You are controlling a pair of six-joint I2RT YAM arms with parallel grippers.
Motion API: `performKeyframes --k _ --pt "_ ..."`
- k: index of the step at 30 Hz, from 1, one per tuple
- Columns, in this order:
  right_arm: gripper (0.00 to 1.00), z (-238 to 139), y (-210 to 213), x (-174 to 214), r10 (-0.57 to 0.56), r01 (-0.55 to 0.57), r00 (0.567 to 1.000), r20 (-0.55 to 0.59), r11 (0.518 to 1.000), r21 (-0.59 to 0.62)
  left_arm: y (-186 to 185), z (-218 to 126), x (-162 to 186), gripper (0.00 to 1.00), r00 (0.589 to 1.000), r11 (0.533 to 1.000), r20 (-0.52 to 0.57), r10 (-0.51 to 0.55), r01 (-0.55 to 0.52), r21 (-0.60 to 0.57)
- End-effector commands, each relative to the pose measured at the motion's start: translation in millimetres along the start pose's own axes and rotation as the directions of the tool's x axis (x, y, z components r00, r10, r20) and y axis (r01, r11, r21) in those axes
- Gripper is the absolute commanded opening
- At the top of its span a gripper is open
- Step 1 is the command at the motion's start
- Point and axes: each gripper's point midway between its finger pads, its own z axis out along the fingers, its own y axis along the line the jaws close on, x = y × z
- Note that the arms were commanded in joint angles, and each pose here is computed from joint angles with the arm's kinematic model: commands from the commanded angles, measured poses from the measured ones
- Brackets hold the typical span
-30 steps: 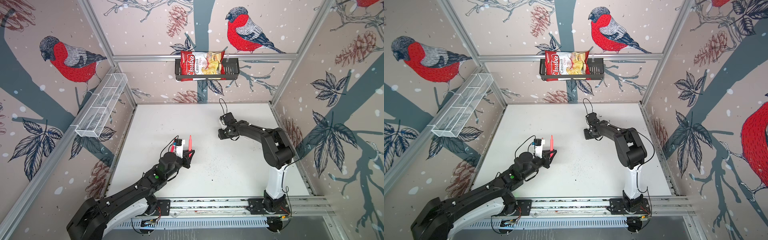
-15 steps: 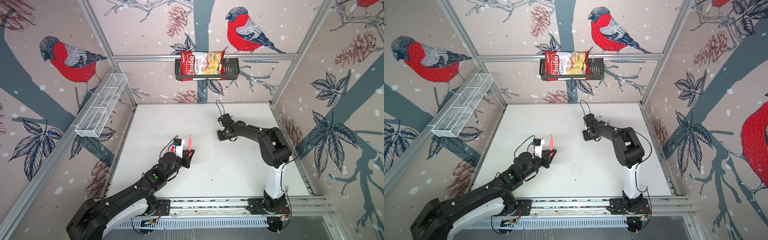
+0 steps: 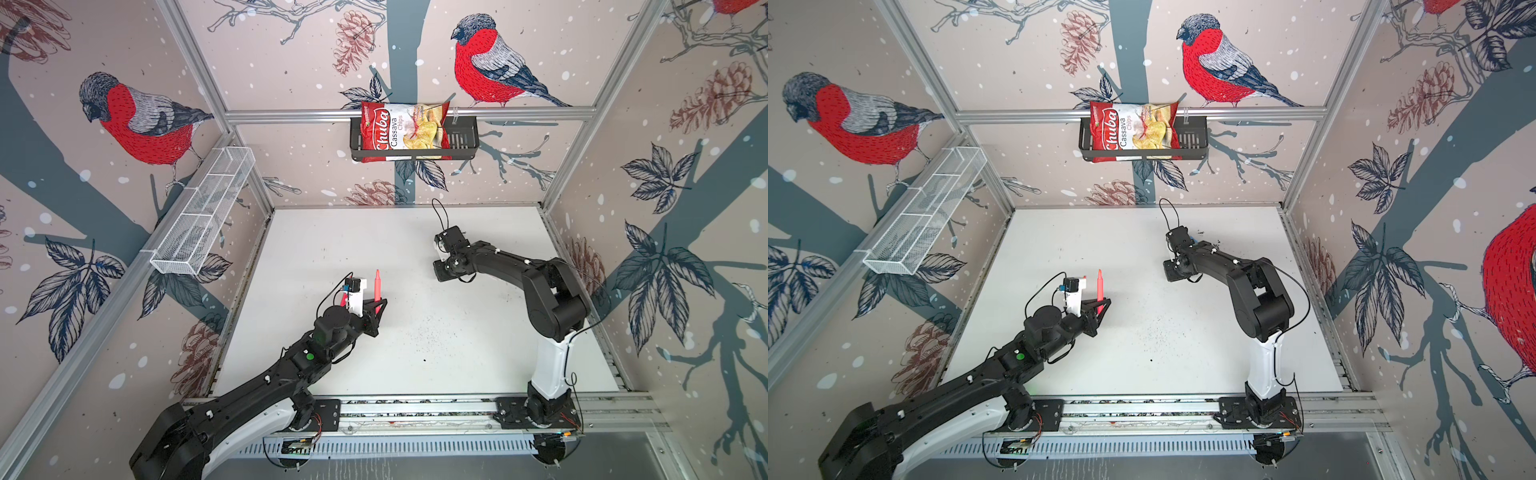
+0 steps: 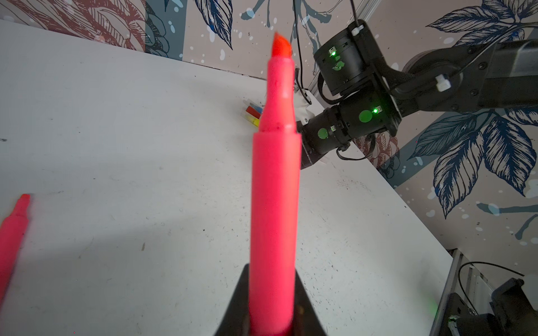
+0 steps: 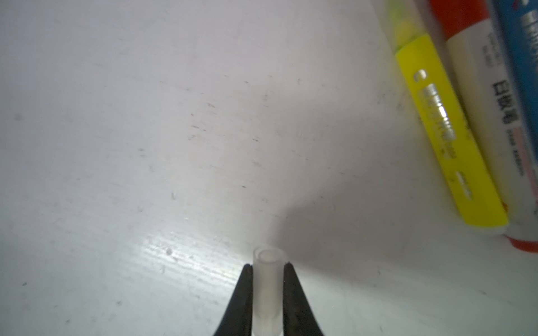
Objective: Insert the pens into the pen caps
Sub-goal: 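Lift the clear cap upright with the right gripper toward the left gripper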
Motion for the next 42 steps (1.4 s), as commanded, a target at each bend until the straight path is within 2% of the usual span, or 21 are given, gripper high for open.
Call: performKeyframes --k 1,7,12,21,24,33,42 --pt "0.15 -26.0 20.8 -20.3 0.007 0.005 0.995 0.098 0.992 -0.123 -0.7 -0.8 -0.8 0.00 1.000 1.000 0.008 0.010 -0.010 0.007" --pt "0.15 -102.1 56.9 -51.6 0.058 0.063 0.950 0.307 0.926 -0.372 -8.2 -0.7 -0.8 0.00 1.000 0.999 0.011 0.016 -0.017 0.052" --pt "0.15 -168.0 69.2 -68.3 0.143 0.124 0.879 0.456 0.854 -0.505 -26.2 2.0 1.5 0.00 1.000 0.991 -0.004 0.005 -0.004 0.137" --pt "0.13 -253.0 99.0 -66.0 0.316 0.274 0.746 0.586 0.657 -0.703 -78.6 19.5 15.5 0.00 0.999 0.966 -0.027 0.018 -0.010 0.257" --pt "0.13 -267.4 103.4 -62.6 0.356 0.301 0.719 0.596 0.614 -0.729 -94.0 27.1 17.1 0.00 0.999 0.961 -0.037 0.038 -0.026 0.277" --pt "0.13 -282.3 128.2 -43.6 0.370 0.348 0.703 0.607 0.566 -0.747 -114.1 39.1 14.6 0.00 0.999 0.949 -0.031 0.023 -0.012 0.314" --pt "0.12 -290.1 136.1 -30.5 0.368 0.365 0.692 0.621 0.563 -0.741 -118.9 37.0 1.7 0.00 1.000 0.949 0.005 0.028 -0.028 0.314"
